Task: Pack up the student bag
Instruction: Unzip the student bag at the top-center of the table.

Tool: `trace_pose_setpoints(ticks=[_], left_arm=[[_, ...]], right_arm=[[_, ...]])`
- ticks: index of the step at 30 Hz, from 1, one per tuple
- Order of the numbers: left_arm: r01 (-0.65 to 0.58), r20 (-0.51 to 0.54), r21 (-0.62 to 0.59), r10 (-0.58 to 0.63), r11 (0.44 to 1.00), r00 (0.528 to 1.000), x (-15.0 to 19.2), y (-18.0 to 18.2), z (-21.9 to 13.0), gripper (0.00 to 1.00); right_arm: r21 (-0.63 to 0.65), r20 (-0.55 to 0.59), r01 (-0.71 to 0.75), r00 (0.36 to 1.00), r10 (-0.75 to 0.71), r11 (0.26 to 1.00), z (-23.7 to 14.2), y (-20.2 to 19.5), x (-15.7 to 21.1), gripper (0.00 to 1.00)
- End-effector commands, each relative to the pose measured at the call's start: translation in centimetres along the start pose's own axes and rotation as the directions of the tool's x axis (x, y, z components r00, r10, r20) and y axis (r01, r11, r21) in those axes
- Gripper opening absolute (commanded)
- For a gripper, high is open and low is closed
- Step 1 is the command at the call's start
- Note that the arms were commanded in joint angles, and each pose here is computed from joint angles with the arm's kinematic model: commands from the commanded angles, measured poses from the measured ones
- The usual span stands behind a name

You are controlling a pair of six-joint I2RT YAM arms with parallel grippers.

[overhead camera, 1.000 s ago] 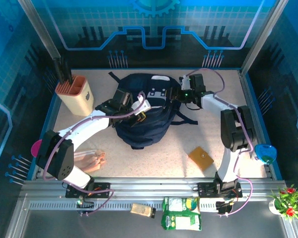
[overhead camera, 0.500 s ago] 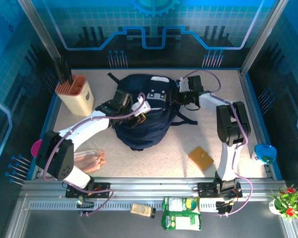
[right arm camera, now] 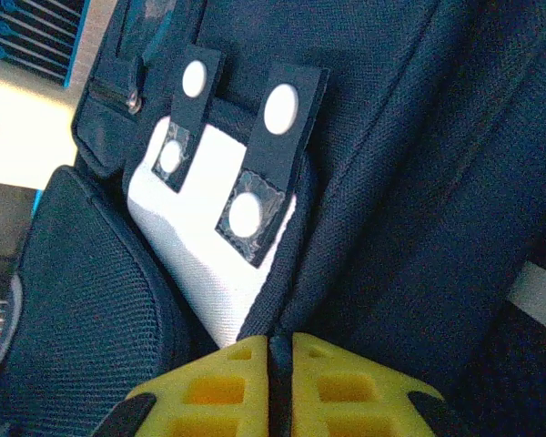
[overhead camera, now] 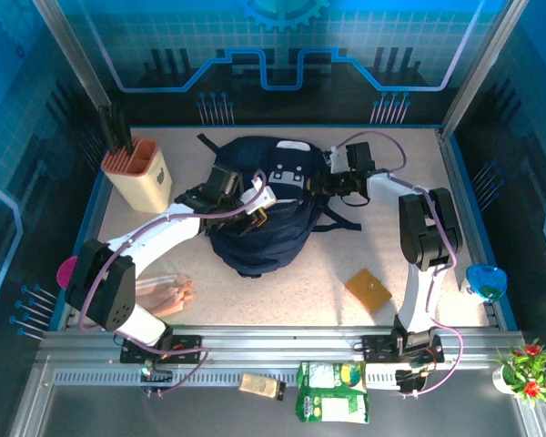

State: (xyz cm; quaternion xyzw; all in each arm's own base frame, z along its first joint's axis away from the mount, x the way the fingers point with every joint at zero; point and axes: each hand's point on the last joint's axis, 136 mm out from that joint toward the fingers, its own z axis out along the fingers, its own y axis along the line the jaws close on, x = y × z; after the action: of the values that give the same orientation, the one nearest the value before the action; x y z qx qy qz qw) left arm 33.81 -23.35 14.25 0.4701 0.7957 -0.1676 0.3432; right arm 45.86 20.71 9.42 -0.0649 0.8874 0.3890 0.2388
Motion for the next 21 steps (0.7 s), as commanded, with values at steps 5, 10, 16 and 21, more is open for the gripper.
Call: trace_pose_setpoints(ticks=[5, 10, 16, 21], left_arm=[[0.041, 0.080, -0.021, -0.039, 0.999, 0.996, -2.5, 0.9, -1.1, 0.00], [0.136, 0.077, -0.020, -0.134, 0.991, 0.988, -3.3, 1.8, -1.0, 0.00], [0.229, 0.058, -0.024, -0.227, 0.973, 0.972, -4.0, 2.9, -0.2, 0.00], [0.291, 0.036, -0.018, -0.290, 0.957, 0.956, -4.6, 3.5, 0.7, 0.00]], right_arm=[[-0.029, 0.047, 0.053, 0.998, -0.052, 0.998, -2.4, 2.8, -0.6, 0.02], [-0.060, 0.131, 0.085, 0.988, -0.077, 0.995, -4.7, 5.0, -0.9, 0.01], [-0.078, 0.168, 0.102, 0.982, -0.087, 0.992, -6.0, 6.3, 0.5, 0.00], [-0.070, 0.211, 0.159, 0.967, -0.141, 0.985, -7.2, 8.3, 1.3, 0.00]])
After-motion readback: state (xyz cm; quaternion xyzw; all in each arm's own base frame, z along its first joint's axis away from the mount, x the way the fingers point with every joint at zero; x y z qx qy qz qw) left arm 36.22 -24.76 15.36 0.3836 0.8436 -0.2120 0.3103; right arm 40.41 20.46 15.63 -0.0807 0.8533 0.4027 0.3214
